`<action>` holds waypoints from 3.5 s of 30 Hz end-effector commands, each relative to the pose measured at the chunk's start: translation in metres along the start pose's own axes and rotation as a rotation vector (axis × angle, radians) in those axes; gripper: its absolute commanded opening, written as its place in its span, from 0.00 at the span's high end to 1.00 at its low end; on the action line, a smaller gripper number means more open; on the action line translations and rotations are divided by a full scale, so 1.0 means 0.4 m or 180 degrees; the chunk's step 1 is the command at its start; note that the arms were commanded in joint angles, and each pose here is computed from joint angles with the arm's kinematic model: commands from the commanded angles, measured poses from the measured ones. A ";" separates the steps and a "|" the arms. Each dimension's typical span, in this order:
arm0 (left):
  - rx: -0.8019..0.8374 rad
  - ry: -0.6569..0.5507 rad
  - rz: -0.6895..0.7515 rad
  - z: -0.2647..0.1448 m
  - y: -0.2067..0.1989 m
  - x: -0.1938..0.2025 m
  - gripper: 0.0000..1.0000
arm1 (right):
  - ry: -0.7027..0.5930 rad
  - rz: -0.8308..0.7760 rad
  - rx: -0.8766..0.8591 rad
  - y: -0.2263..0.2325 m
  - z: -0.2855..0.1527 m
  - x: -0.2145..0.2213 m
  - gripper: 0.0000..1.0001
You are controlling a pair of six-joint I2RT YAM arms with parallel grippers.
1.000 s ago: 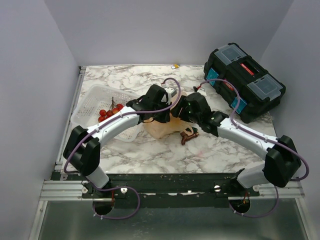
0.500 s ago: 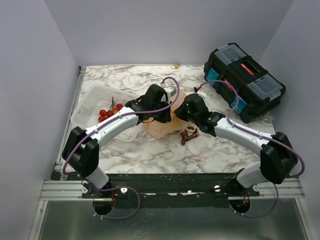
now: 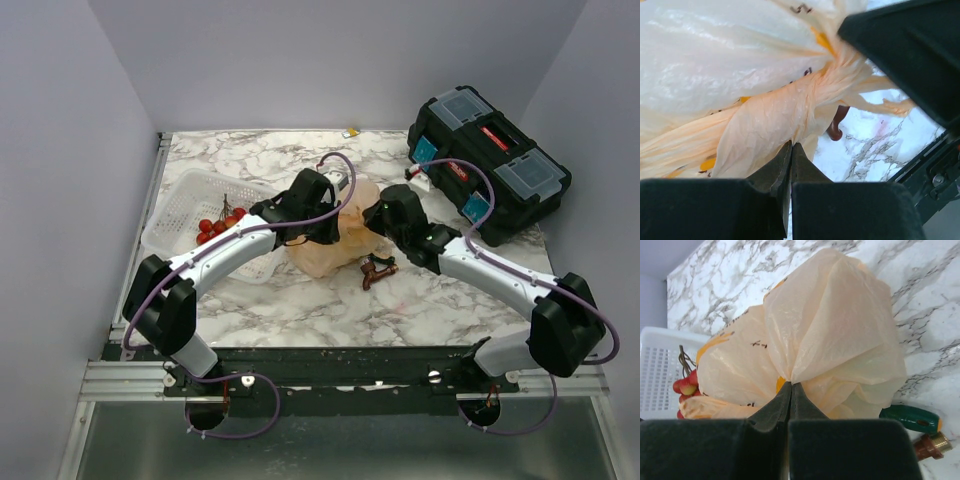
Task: Take the fake fruits out of the plastic bag
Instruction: Untie the plastic bag at the center of the board.
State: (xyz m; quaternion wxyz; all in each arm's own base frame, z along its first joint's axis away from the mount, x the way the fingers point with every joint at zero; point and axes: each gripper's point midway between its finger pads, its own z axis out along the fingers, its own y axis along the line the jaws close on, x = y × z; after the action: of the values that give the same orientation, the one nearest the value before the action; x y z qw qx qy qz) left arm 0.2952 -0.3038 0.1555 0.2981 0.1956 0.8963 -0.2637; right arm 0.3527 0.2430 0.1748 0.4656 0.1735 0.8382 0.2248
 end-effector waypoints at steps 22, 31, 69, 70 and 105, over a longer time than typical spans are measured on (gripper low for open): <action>0.0205 -0.0131 0.0032 -0.048 -0.028 -0.030 1.00 | 0.0263 -0.0831 -0.0009 -0.087 -0.092 -0.111 0.56; 0.0441 -0.0022 -0.0163 -0.032 -0.046 -0.023 1.00 | 0.0619 -0.0758 -0.0349 -0.065 -0.145 -0.048 0.34; 0.0500 -0.0526 -0.0419 -0.115 -0.014 -0.073 1.00 | -0.0116 -0.0673 0.0083 -0.155 -0.121 -0.107 0.99; 0.0526 -0.0531 -0.0376 -0.119 -0.019 -0.080 1.00 | -0.0067 -0.0696 -0.0023 -0.141 -0.124 -0.100 0.99; -0.0324 0.0281 0.1448 -0.042 -0.057 -0.087 0.44 | 0.0132 -0.0972 -0.0698 -0.041 -0.150 -0.086 0.99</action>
State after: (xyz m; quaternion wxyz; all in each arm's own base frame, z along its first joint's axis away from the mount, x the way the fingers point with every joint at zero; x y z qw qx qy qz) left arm 0.3005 -0.3304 0.2043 0.3080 0.3649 0.8533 -0.2095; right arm 0.3172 0.1954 0.1976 0.4792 -0.0008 0.8465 0.2320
